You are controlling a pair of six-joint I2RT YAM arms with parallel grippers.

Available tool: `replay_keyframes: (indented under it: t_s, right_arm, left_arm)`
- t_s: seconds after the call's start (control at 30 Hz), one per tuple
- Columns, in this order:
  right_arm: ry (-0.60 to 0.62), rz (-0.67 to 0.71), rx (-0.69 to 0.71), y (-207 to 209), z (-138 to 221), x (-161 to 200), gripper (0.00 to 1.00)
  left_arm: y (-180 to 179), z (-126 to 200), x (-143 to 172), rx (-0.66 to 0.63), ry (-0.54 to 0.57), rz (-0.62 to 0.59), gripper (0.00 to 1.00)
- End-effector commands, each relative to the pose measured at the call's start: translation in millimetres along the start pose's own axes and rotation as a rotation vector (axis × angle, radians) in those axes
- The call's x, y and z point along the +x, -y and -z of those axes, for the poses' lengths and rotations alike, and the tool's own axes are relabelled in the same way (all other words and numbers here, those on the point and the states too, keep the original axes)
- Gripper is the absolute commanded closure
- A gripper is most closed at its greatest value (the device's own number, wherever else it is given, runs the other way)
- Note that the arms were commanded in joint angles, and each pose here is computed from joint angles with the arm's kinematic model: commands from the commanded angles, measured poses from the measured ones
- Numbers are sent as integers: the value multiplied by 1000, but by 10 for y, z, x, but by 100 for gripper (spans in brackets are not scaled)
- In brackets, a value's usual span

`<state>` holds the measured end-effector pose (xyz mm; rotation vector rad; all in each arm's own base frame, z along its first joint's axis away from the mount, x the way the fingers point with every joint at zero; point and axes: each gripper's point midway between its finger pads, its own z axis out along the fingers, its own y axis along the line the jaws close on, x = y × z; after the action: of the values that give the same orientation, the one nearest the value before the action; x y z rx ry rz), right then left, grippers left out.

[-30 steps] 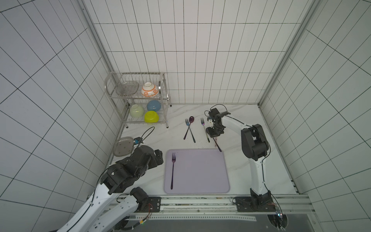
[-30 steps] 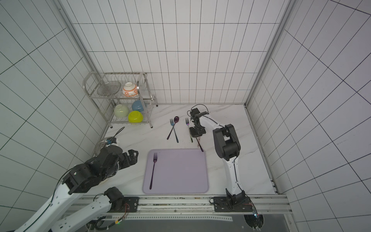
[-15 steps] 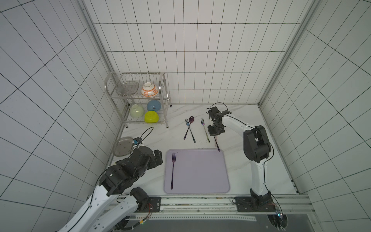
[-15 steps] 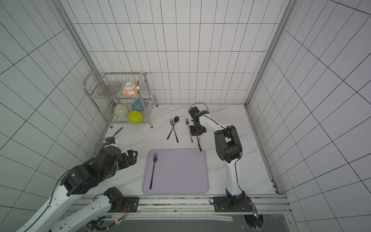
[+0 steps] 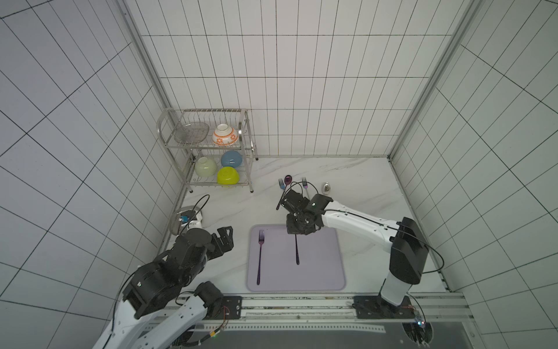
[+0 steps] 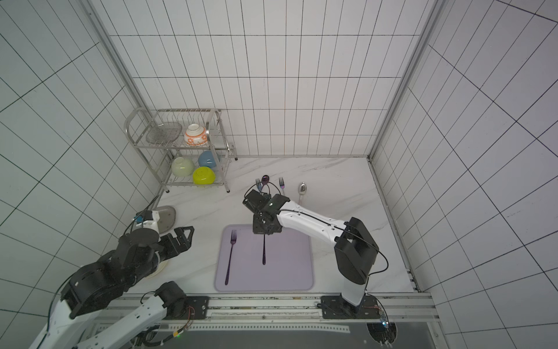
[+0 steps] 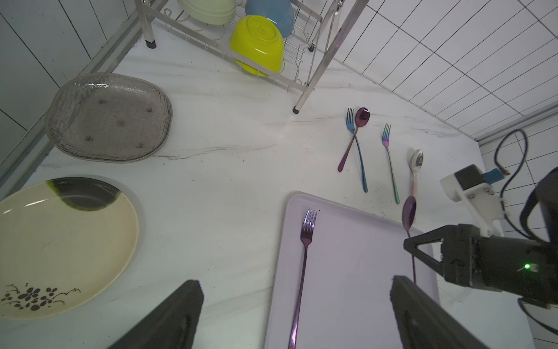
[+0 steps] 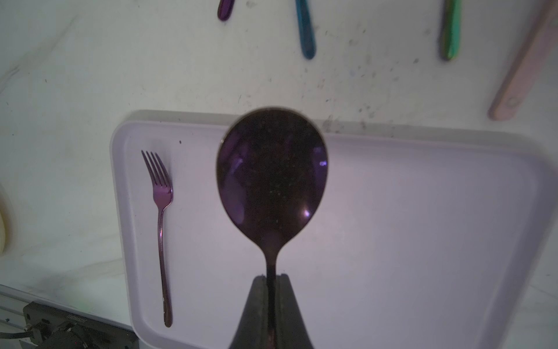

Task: Set the spoon and fork side by side
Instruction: Place the spoon on the tray.

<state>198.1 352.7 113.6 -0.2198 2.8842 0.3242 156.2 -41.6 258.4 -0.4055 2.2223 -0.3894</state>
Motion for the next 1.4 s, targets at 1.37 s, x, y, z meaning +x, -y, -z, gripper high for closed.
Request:
replay_keyframes:
  t_s: [1.37]
  right_arm:
    - [-19,42,117,-718,-957,566,100]
  left_arm:
    - [-136,46,179,42,-12,4,2]
